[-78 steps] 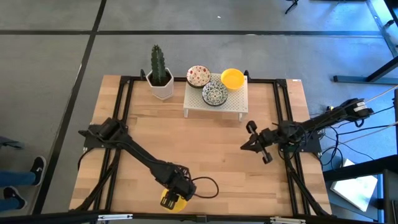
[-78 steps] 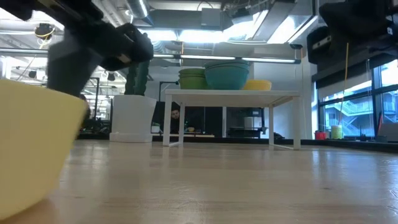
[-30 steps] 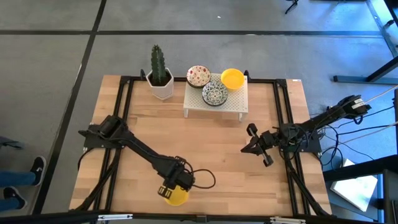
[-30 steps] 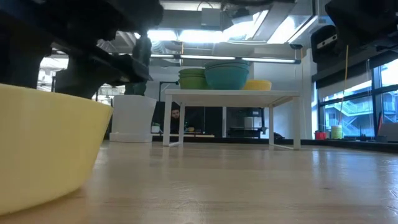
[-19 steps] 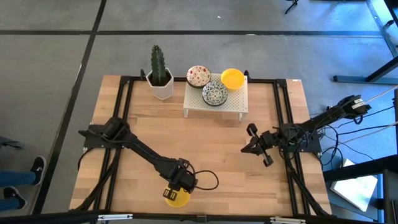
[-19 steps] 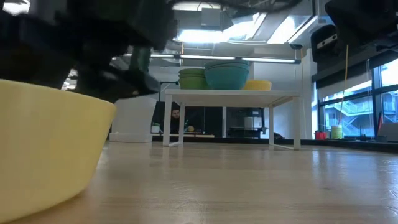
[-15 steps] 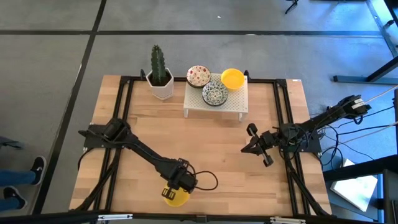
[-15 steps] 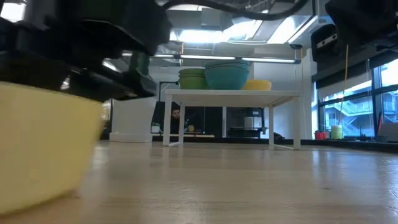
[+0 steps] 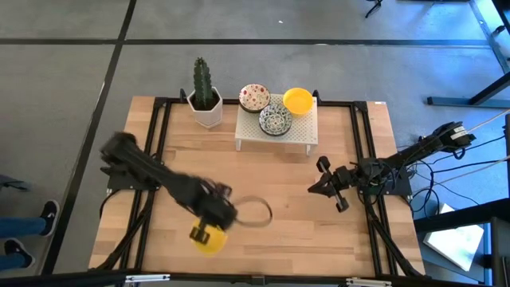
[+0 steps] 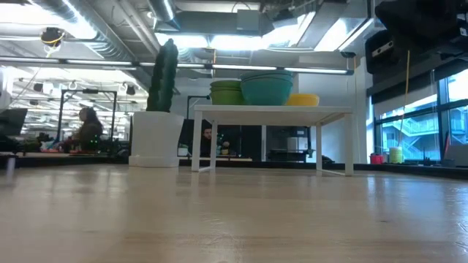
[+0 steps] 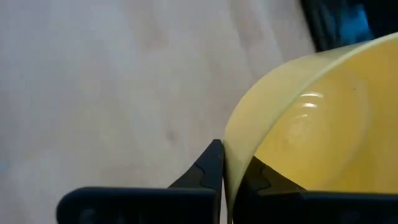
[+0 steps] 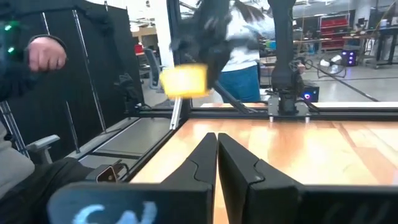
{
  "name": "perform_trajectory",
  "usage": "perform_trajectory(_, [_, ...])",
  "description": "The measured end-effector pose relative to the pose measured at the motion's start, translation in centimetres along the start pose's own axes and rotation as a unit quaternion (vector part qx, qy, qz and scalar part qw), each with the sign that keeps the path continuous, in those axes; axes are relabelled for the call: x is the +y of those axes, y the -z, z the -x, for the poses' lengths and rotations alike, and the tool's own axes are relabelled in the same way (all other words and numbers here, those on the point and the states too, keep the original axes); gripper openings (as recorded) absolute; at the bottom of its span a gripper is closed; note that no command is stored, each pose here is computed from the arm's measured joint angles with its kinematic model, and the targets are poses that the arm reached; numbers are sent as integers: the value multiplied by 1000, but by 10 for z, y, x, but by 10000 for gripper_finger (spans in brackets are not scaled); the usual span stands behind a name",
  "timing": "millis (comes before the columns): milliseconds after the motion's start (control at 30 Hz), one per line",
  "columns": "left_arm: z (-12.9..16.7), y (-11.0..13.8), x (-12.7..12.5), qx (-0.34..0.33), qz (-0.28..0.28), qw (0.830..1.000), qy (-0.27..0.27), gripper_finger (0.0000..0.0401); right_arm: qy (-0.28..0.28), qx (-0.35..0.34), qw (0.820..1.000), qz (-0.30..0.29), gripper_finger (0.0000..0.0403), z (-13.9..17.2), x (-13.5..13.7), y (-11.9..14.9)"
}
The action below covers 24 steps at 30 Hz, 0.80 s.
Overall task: Pick & Place Mini bowls
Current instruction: Stack the yellow bowl on the yellow bowls on the shelf
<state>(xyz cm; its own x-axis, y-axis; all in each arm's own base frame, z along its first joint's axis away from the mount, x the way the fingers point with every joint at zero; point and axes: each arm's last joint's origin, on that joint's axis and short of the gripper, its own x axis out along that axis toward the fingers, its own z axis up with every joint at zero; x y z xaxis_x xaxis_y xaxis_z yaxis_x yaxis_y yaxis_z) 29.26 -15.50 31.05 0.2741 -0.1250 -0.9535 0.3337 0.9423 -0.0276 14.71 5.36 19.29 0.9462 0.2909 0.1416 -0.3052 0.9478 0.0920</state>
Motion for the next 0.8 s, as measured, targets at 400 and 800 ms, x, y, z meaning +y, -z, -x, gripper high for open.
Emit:
perform_trajectory(400, [27,116,40,-199,112,974,-7,3,0,1,1000,3,16,0,0,0])
perform_trajectory(800, [-35,160,61,-440,122,889,-29,3,68,29,997,-1,16,-3,-4,9])
